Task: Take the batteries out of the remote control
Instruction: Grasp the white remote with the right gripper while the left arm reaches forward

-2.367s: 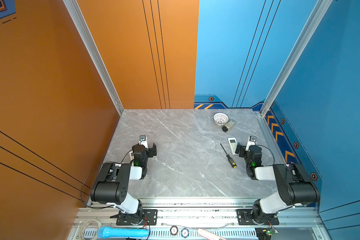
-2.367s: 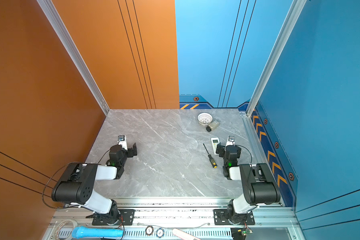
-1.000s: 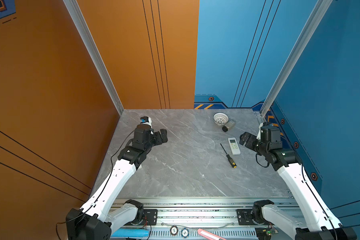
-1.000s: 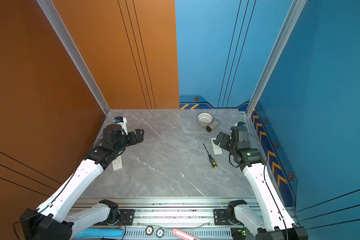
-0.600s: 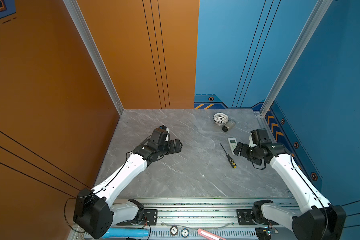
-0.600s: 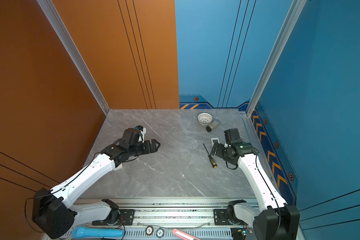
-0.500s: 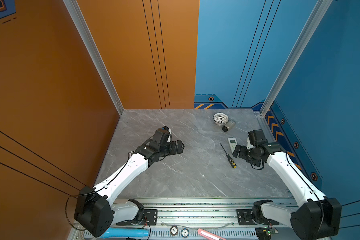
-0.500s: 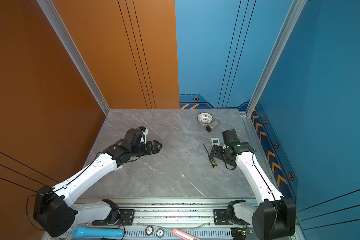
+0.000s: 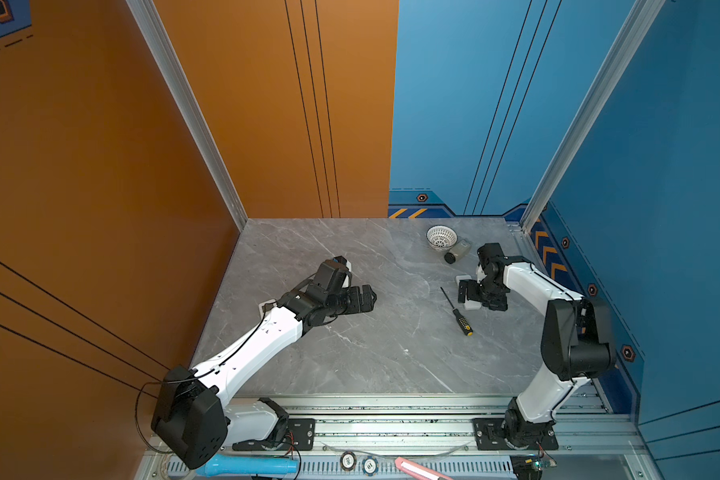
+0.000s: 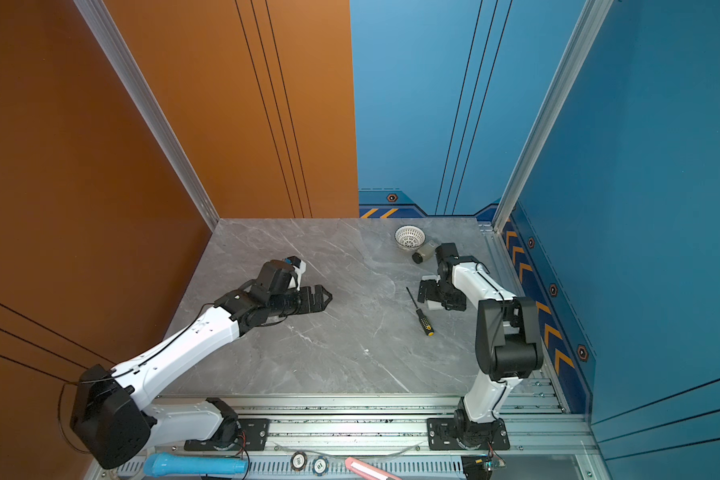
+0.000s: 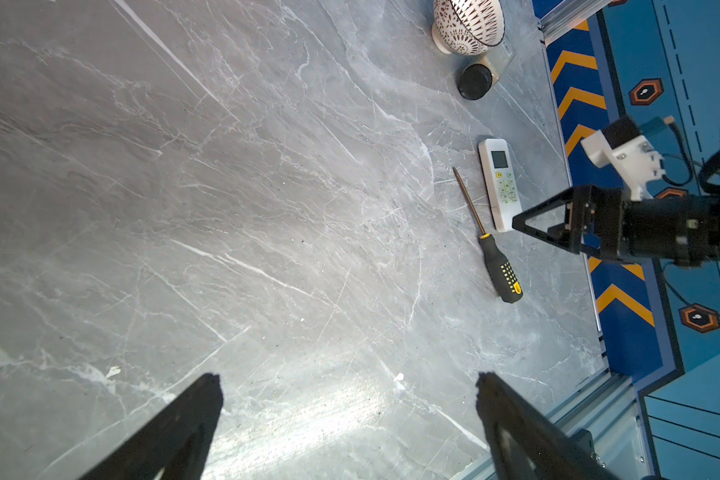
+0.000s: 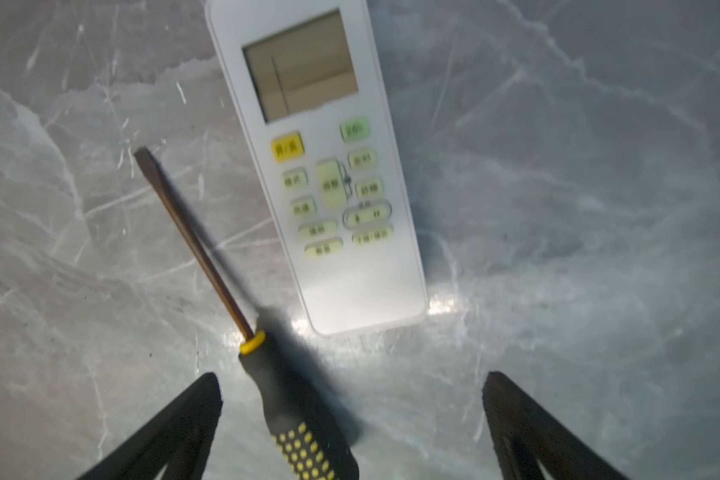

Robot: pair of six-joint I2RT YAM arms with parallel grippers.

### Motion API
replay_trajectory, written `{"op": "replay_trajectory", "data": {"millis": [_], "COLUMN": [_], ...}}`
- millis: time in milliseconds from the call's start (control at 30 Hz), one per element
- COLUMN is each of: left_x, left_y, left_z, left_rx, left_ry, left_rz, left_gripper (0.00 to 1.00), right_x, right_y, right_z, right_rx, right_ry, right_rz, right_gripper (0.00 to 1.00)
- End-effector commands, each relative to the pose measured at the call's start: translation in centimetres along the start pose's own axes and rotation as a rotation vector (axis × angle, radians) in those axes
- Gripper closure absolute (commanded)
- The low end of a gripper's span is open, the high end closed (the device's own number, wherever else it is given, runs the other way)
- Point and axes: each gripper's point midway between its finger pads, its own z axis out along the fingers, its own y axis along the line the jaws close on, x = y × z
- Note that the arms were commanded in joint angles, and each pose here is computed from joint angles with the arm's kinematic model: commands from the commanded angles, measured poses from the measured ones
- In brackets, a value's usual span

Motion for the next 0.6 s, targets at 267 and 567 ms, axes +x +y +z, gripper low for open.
{"op": "replay_trajectory", "data": {"millis": [267,567], "left_x": [-1.4,-2.3], "left_y": [-1.2,-2.0], "left_z": [-1.0,-0.8], "left_rx": [0.034,0.055], "left_ry": [-0.052,-0.059], "left_rz": [0.004,0.009], "left_gripper": [0.02,0.02], "right_x": [-2.6,-2.6], "right_y": [0.3,0.4], "right_z": [3.6,4.4], "right_rx": [0.003,-0.001], "right_ry": [0.046,0.059], "right_rz": [-0.123,-0.173], "right_gripper": [0.09,0.28]}}
